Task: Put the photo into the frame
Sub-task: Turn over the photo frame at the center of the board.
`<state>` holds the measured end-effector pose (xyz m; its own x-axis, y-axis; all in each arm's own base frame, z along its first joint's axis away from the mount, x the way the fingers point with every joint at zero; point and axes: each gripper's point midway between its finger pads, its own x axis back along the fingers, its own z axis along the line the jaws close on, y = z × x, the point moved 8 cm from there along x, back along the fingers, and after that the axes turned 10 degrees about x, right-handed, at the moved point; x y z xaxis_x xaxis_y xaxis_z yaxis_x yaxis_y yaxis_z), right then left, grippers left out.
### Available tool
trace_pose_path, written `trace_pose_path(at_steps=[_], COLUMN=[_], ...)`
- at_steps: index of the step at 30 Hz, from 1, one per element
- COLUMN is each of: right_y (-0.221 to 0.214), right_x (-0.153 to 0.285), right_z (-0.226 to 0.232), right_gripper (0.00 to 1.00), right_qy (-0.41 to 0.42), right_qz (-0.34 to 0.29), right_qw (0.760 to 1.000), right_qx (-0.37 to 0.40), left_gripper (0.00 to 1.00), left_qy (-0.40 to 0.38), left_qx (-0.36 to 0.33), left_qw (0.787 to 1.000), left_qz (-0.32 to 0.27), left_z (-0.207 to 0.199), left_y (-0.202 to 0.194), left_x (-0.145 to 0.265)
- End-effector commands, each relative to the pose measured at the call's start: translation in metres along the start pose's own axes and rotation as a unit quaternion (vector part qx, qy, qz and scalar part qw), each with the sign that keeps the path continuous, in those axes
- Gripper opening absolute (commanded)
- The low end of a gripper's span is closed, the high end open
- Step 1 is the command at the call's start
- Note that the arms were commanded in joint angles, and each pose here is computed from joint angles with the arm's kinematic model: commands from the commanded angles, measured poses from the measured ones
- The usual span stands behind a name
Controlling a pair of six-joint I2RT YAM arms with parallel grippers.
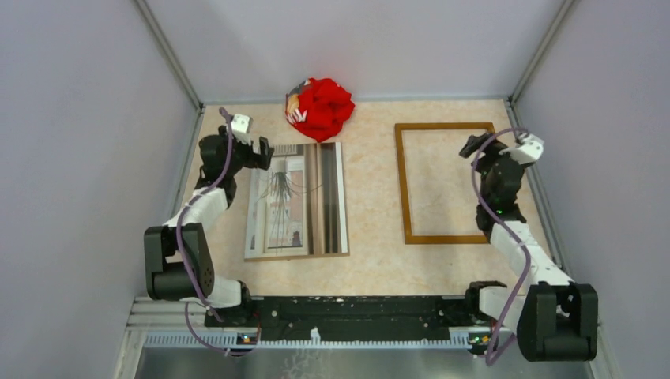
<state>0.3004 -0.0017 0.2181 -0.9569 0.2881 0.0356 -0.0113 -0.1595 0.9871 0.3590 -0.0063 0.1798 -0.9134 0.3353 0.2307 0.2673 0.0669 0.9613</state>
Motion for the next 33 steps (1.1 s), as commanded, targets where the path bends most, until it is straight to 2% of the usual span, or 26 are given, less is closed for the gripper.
trace_pose_path(at_steps=[1,4,7,10,14,20,25,33], right_y=[-0.007,-0.018,-0.04,-0.059,-0.077,-0.11,-0.13,-0.158], right_x=[-0.003,-0.01,-0.018,-0.016,-0.013,-0.017,-0.02,-0.012], right_z=[0.007,0.045,0.08,0.102,0.125,0.151,0.152,0.15], right_gripper=[0.99,0.99,0.99,0.99,0.98,0.8,0.69,0.39], right_qy=[0.052,0.092,0.089,0.088,0.132,0.131,0.116,0.084], right_qz=[0.122,0.211,0.316,0.334,0.354,0.398,0.422,0.447], right_qw=[0.98,0.972,0.943,0.931,0.916,0.884,0.869,0.845], right_qx=[-0.146,-0.051,0.052,0.117,0.132,0.206,0.232,0.283], left_gripper=[0.99,0.99,0.99,0.99,0.99,0.99,0.99,0.99], left_qy=[0.02,0.019,0.002,-0.001,0.001,-0.008,-0.003,-0.007], left_qx=[0.027,0.047,0.069,0.085,0.087,0.088,0.094,0.105], left_qw=[0.994,0.989,0.981,0.972,0.966,0.96,0.958,0.95], left_qz=[0.105,0.138,0.181,0.221,0.243,0.264,0.271,0.295], left_z=[0.002,0.006,0.009,0.01,0.012,0.01,0.01,0.007], left_y=[0.013,0.029,0.031,0.028,0.023,0.02,0.018,0.012], left_x=[0.01,0.011,0.01,0.009,0.01,0.014,0.015,0.021])
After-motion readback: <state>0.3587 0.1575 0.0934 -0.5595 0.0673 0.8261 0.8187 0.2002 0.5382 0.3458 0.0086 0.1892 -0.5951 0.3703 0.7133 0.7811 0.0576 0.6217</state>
